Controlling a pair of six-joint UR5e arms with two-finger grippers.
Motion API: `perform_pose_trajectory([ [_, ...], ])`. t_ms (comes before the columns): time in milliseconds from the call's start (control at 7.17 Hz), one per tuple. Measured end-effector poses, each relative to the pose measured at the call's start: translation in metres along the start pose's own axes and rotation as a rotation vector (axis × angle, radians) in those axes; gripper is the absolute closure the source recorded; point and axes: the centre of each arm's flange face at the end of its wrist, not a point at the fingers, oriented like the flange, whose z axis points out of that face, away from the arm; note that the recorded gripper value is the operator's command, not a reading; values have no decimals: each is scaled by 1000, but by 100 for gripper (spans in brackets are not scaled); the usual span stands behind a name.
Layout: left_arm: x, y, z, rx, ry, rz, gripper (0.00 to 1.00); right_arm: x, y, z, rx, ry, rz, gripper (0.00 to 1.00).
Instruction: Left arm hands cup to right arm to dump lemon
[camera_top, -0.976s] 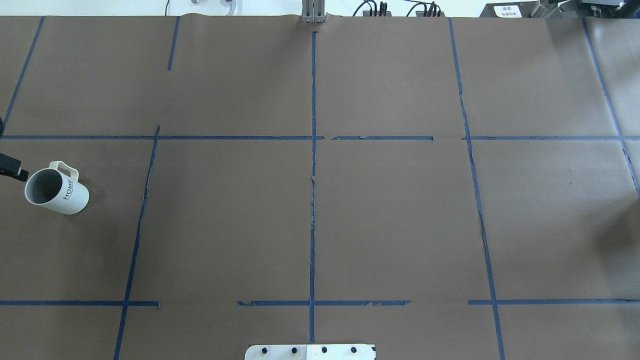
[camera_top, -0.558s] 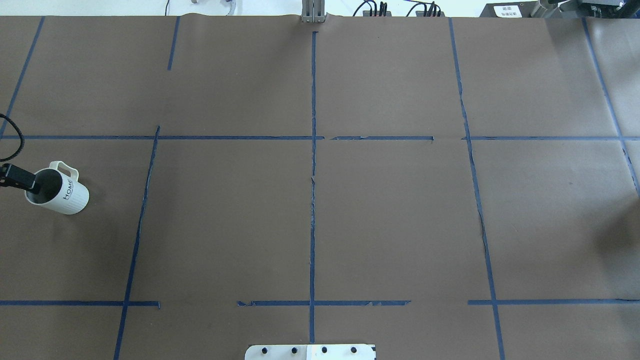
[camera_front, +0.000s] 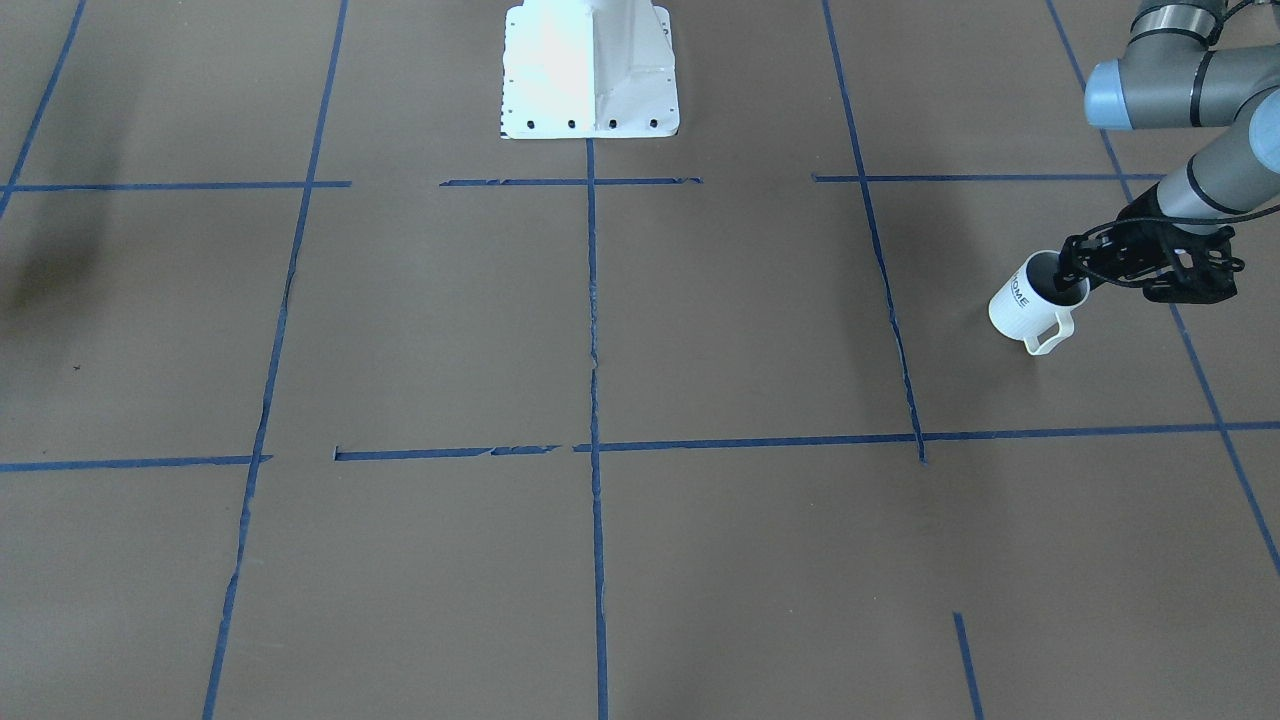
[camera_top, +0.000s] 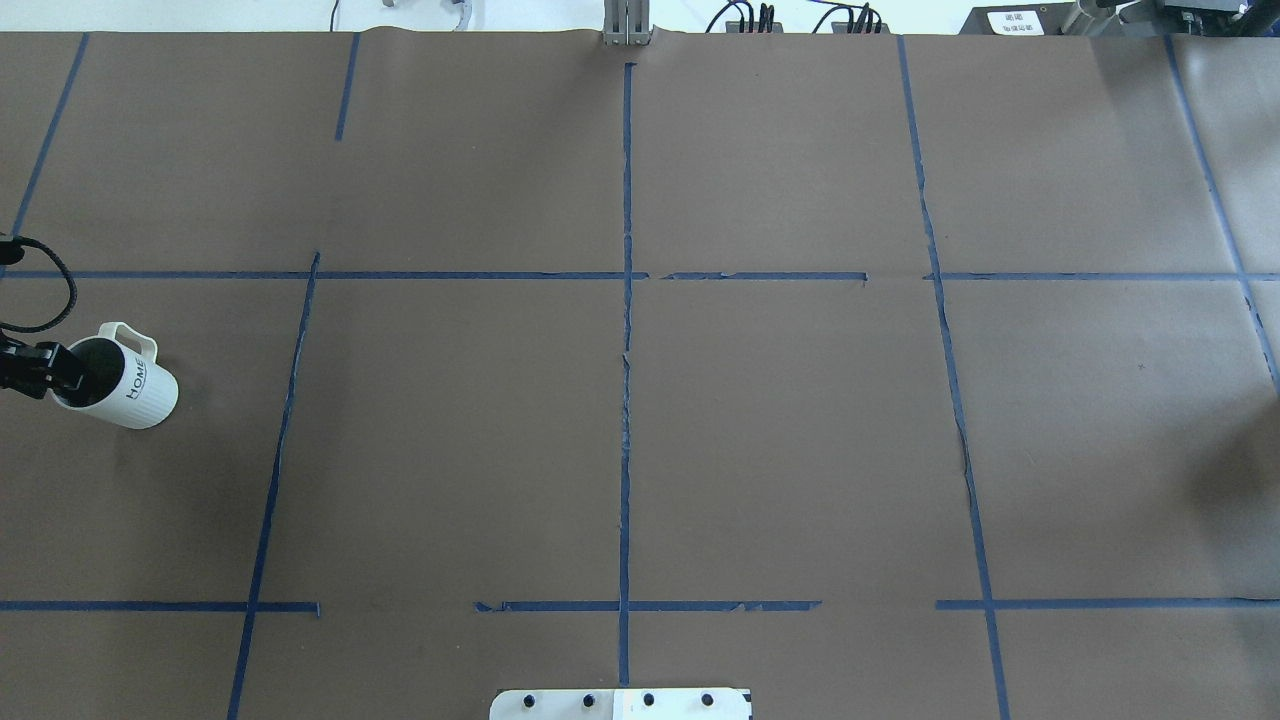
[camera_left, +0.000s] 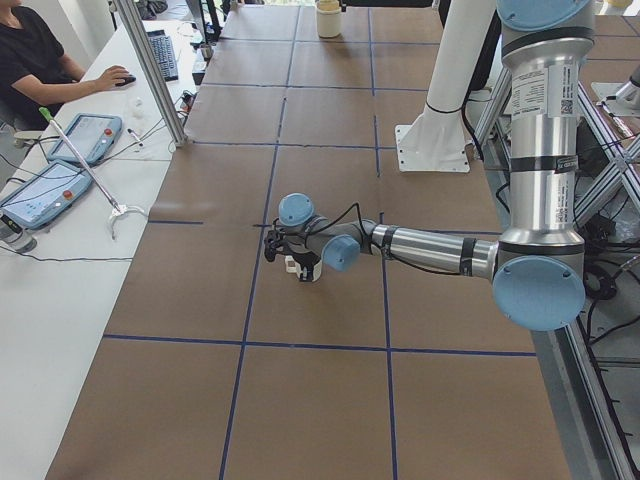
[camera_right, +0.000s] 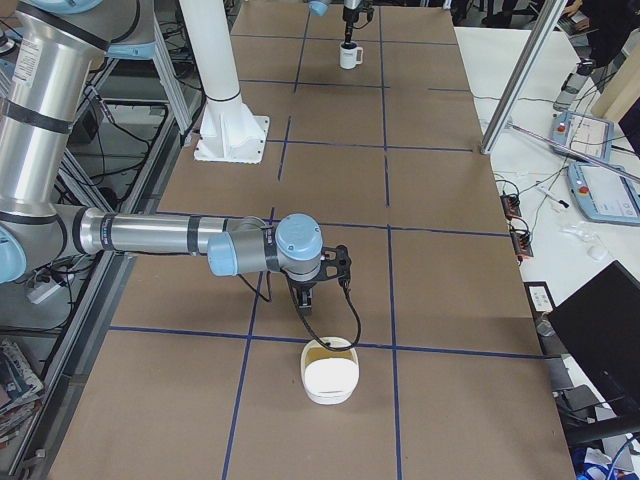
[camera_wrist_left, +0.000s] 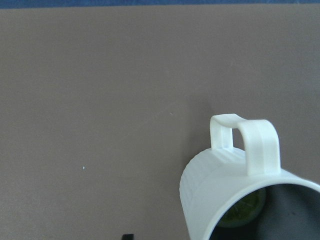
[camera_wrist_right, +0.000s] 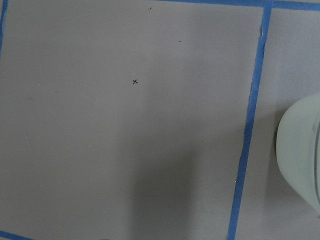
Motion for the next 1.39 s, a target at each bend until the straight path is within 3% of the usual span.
perform_pose_trajectory([
  [418,53,-31,-25,16,12,9,100,-31,-41,-5,26,-5,-52,0],
  [837,210,-63,-95,-28,-7,-115,100,-138,-129,-4,81,-10,-134,0],
  [1115,312,-56,-89,-52,10,-218,100,-222,-159,19,206,31,-247,0],
  [1394,386,-57,-95,-56,43,-317,100,-316,-150,70,369,9,-370,0],
])
